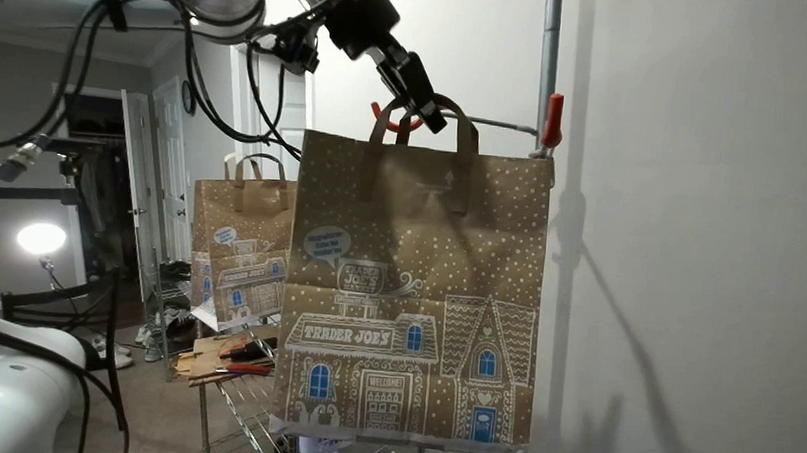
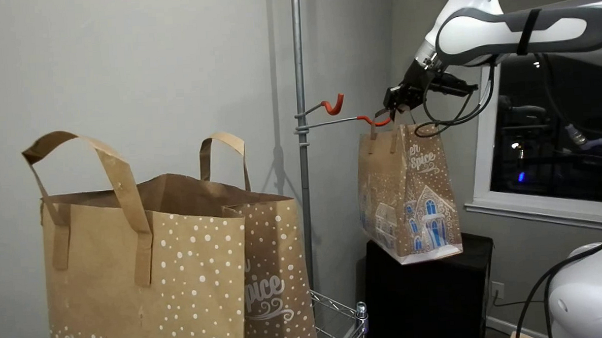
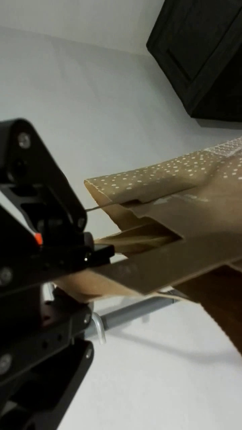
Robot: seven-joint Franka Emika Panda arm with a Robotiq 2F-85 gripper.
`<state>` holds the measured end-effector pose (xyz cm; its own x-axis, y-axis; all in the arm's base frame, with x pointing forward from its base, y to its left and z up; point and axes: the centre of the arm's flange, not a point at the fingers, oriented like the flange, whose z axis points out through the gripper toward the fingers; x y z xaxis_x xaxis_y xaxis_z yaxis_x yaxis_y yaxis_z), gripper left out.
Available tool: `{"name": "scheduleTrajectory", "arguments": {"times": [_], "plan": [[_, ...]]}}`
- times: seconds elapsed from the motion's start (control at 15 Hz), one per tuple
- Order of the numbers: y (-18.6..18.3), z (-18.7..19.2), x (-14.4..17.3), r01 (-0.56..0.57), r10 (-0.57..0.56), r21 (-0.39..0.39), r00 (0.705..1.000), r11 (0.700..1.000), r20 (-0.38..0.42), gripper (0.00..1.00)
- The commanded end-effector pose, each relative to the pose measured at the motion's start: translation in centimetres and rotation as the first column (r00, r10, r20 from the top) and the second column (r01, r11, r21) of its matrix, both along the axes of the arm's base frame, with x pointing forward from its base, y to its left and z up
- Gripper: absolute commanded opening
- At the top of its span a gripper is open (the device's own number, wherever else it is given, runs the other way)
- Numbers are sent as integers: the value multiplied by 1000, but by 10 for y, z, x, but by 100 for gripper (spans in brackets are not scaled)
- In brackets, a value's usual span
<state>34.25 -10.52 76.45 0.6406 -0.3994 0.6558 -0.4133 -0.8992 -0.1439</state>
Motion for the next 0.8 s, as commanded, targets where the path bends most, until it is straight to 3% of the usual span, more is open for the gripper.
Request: {"name": "scheduleTrajectory", "arguments": {"times": [0.0, 0.27, 0.47, 0.6, 0.73], "plan": [[25, -13, 22, -146, 146, -13, 989, 989, -4, 1], [51, -10, 41, -249, 251, -67, 968, 966, 22, 1], [47, -16, 40, -296, 301, -98, 953, 950, 36, 1], [35, -21, 31, -337, 341, -85, 939, 938, 38, 1], [28, -21, 19, -421, 424, -54, 905, 905, 49, 1]]}}
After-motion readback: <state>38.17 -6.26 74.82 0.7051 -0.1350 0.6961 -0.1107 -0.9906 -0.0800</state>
